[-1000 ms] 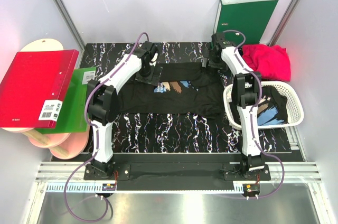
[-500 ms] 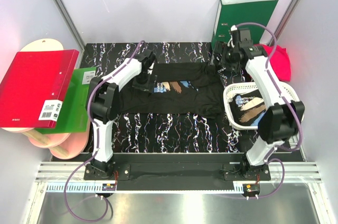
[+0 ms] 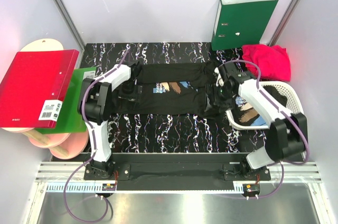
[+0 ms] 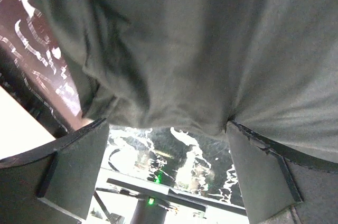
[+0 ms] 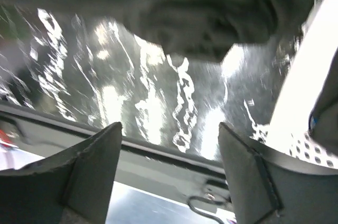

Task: Fold and stack the t-shirts
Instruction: Fold the other side of the tshirt into a rectangle

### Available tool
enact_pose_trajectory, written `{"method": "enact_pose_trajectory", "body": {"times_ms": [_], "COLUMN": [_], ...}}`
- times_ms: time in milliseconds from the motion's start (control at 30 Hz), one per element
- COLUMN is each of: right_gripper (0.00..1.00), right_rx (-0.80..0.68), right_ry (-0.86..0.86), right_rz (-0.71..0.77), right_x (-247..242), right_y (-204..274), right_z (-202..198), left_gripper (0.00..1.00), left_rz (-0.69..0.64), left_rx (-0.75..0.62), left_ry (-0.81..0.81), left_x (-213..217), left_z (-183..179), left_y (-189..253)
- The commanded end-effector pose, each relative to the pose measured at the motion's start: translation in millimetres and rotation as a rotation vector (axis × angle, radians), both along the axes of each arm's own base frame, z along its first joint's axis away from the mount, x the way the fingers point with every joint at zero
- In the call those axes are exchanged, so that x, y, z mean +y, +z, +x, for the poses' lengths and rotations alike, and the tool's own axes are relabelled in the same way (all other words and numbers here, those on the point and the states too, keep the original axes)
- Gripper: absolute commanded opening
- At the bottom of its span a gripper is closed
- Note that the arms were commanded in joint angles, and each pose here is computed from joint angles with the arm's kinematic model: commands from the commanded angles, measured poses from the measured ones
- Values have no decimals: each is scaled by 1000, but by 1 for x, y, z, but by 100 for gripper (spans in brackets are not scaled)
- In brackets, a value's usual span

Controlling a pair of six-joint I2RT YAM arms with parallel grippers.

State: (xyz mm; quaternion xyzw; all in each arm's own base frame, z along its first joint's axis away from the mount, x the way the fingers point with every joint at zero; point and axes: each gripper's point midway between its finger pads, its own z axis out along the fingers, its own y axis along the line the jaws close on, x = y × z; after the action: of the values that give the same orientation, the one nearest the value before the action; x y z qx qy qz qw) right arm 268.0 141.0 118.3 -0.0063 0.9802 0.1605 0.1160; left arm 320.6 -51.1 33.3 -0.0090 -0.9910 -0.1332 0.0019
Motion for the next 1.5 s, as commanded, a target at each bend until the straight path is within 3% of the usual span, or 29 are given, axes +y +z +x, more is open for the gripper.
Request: {"method": "enact_pose_trajectory", "body": {"times_ms": [0, 133, 367, 500, 600, 933, 1200, 1467], "right_gripper": [73, 74, 74, 74, 79, 81, 77, 78], "right_rx": [-108, -181, -84, 71, 98, -8, 15, -86], "right_ry": [26, -60, -59, -49, -58, -83, -212, -332], "right_rz": [-172, -266, -278, -132, -35, 124, -1, -92], "right_x": [-33, -49, -31, 3, 19, 41, 12, -11], "right_y": [8, 19, -3, -24, -31, -17, -65, -82], "right_z": [-18, -9, -18, -34, -38, -22, -38, -24], "left_gripper": [99, 99, 99, 99, 99, 99, 99, 99], "left_rz": [25, -7, -55, -63, -71, -94, -158, -187], "left_rx": [-79, -85, -118, -125, -124, -118, -114, -136], "left_ry": [23, 30, 27, 24, 22, -8, -15, -23], "left_x": [7, 4, -4, -5, -7, -10, -21, -26], "left_z": [-3, -8, -5, -4, -3, -2, -7, -10], "left_y": [24, 26, 38, 41, 40, 39, 36, 40]}}
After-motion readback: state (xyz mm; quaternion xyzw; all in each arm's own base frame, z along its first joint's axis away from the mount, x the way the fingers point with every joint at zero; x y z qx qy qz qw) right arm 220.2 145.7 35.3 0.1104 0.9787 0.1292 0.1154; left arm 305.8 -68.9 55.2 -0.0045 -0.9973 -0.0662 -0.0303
